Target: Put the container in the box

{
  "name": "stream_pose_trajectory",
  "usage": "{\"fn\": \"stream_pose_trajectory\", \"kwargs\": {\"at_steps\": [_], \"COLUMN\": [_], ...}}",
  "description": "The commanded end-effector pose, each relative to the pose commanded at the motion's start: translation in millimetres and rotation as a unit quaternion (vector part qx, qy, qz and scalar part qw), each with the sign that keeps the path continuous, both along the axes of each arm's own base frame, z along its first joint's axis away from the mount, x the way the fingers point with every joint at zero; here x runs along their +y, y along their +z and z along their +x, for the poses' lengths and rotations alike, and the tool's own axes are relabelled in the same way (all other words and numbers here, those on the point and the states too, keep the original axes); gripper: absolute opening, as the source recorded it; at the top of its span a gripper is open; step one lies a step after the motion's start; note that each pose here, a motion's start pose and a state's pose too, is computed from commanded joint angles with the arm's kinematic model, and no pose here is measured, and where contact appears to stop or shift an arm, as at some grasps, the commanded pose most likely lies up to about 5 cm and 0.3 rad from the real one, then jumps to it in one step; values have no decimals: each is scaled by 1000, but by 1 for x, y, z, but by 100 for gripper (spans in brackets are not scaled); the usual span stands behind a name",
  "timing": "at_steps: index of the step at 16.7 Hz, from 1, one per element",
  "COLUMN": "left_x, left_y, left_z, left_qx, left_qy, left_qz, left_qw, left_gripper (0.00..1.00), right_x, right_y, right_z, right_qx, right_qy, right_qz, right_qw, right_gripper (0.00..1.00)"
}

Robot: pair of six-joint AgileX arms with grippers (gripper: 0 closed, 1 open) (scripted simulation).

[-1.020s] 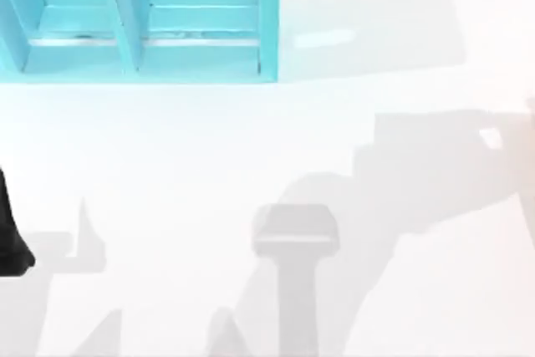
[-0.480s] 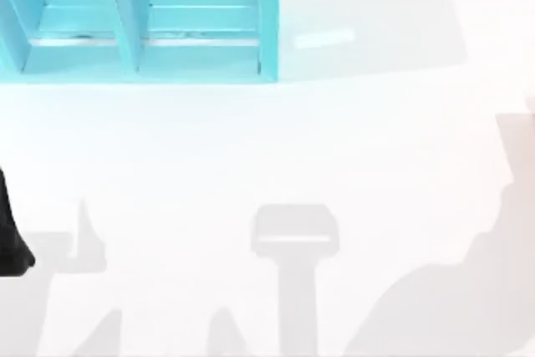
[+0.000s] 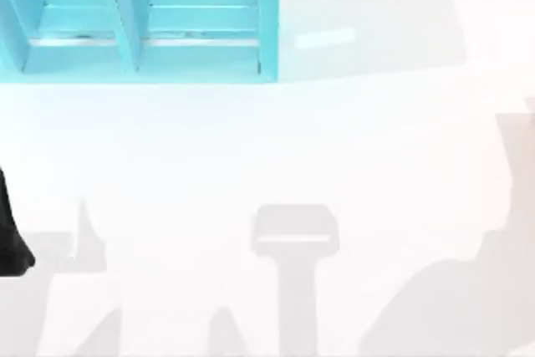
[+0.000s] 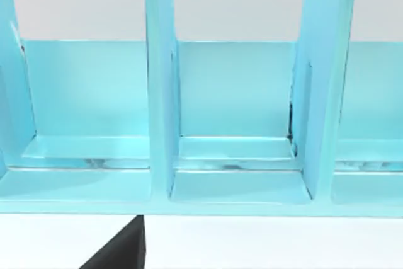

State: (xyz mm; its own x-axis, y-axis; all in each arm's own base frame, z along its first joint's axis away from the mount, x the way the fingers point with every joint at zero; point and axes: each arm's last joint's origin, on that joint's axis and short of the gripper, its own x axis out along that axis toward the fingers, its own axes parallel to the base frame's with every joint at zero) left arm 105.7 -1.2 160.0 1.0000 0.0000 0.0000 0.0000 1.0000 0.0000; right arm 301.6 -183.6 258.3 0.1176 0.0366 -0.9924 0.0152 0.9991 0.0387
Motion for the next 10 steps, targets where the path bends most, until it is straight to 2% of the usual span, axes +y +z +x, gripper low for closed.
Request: {"fn": "stream_pose_trajectory", "kwargs": {"at_steps": [6,10], "left_x": [0,0], "left_y": [0,0], "left_z": [0,0], "left_qx": [0,0], "left_qy": [0,0], "left_qz": [0,0], "left_qw": [1000,1000], "left_gripper": [100,100], "right_x": [6,7], "right_y": [-44,-48], "right_z": [1,2], "right_qx": [-1,0], "right_qy": [-1,-1], "right_qz": [-1,0], "right_qw": [1000,1000], "right_gripper": [0,0]}}
